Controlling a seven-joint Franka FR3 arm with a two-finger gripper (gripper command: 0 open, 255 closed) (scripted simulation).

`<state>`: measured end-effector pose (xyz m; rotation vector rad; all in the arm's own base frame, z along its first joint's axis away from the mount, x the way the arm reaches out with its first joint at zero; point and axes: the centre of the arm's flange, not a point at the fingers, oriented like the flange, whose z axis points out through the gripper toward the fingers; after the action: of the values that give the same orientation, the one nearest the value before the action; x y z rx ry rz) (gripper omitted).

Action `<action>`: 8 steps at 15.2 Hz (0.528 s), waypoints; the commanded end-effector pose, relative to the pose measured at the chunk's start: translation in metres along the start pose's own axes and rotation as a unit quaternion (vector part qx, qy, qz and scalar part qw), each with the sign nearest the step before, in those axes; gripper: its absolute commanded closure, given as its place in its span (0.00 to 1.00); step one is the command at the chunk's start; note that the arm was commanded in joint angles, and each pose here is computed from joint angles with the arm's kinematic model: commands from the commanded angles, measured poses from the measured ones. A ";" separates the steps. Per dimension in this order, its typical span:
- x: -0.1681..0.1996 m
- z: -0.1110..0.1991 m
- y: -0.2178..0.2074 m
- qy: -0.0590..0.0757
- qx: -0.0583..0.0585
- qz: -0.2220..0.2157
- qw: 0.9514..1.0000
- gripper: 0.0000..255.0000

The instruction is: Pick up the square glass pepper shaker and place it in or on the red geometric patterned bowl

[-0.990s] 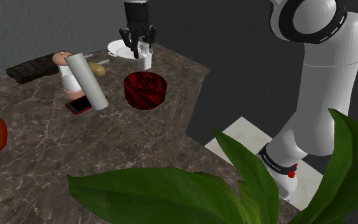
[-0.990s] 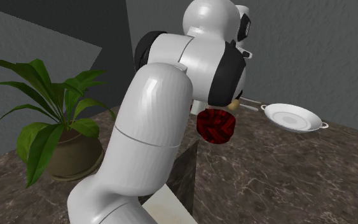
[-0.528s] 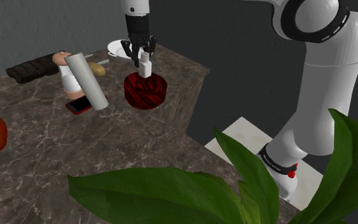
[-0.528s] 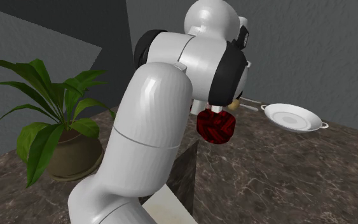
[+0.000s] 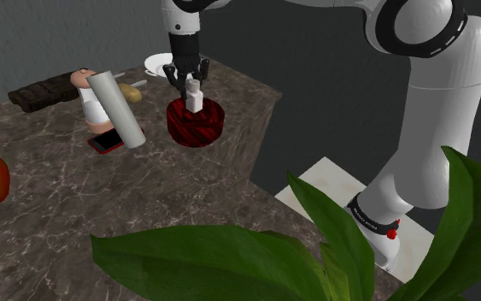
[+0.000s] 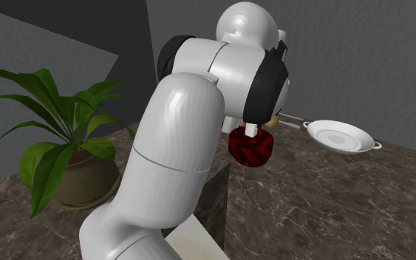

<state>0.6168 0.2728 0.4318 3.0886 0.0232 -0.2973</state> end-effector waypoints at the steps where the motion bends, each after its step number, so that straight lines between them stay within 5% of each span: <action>1: 0.000 0.000 0.000 0.000 0.000 0.000 1.000 1.00; 4: 0.000 0.000 0.000 0.000 0.000 0.000 1.000 1.00; 5: 0.000 0.000 0.000 0.000 0.000 0.000 1.000 0.00; 8: 0.000 0.000 0.000 0.000 0.000 0.000 1.000 0.00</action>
<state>0.6166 0.2728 0.4313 3.0887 0.0232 -0.2969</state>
